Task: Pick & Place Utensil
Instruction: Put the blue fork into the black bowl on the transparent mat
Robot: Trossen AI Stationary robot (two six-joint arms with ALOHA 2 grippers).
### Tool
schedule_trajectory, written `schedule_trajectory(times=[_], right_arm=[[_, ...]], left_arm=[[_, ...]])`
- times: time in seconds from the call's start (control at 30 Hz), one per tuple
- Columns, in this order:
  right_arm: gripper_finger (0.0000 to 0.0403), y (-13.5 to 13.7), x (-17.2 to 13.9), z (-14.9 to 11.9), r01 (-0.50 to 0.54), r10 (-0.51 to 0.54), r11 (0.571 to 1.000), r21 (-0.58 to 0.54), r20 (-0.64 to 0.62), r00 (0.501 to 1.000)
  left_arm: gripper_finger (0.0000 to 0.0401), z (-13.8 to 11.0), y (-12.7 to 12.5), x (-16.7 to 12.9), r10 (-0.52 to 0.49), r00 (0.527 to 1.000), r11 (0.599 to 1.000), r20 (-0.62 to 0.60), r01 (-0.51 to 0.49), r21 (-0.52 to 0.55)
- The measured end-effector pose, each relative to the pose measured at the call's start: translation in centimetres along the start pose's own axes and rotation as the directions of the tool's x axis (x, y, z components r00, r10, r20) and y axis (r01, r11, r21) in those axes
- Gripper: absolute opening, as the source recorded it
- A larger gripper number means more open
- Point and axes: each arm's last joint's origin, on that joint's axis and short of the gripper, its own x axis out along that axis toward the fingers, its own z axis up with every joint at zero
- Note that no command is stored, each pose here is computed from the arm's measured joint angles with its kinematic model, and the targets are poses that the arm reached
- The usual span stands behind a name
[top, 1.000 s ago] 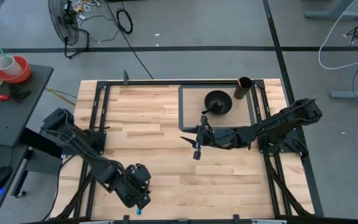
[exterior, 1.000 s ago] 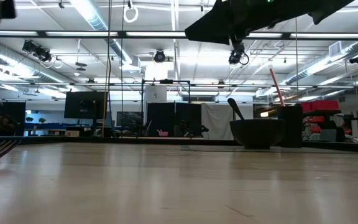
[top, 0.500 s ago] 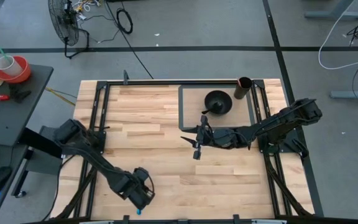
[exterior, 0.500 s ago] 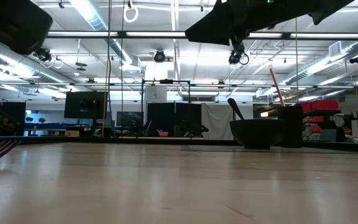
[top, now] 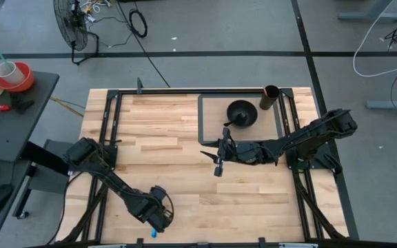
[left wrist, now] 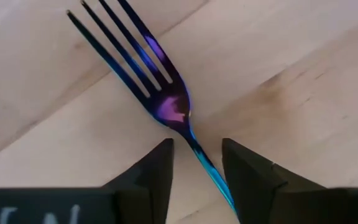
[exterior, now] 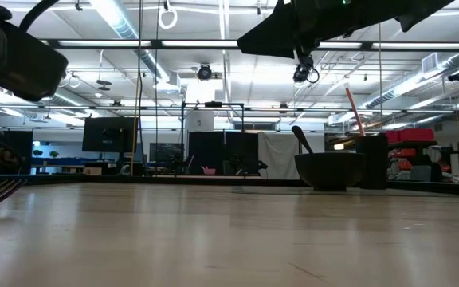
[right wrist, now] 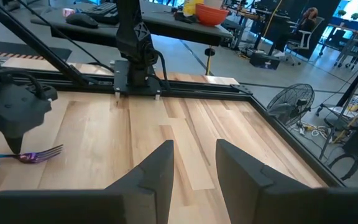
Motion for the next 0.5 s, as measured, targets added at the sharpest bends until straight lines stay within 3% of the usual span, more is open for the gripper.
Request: schedule_trajectory(times=[0.17,0.33,0.5], right_arm=[[0.0123,0.2,-0.1,-0.1,-0.007,0.007,1.0,-0.006,-0.006,1.0],[0.0123,1.0,-1.4,0.8,-0.047,0.049,0.992,-0.115,0.012,0.999],[0.0123,1.1,-3.8,2.8,-0.054,0.066,0.985,-0.163,0.069,0.995]], left_arm=[[0.0082,0.0,0.2,0.0,0.017,1.0,1.0,0.005,-0.017,0.002],[0.0015,0.1,0.4,0.0,0.04,0.999,0.999,0.026,-0.041,0.024],[0.0027,0.9,0.5,0.1,0.058,0.997,0.994,0.054,-0.063,0.095]])
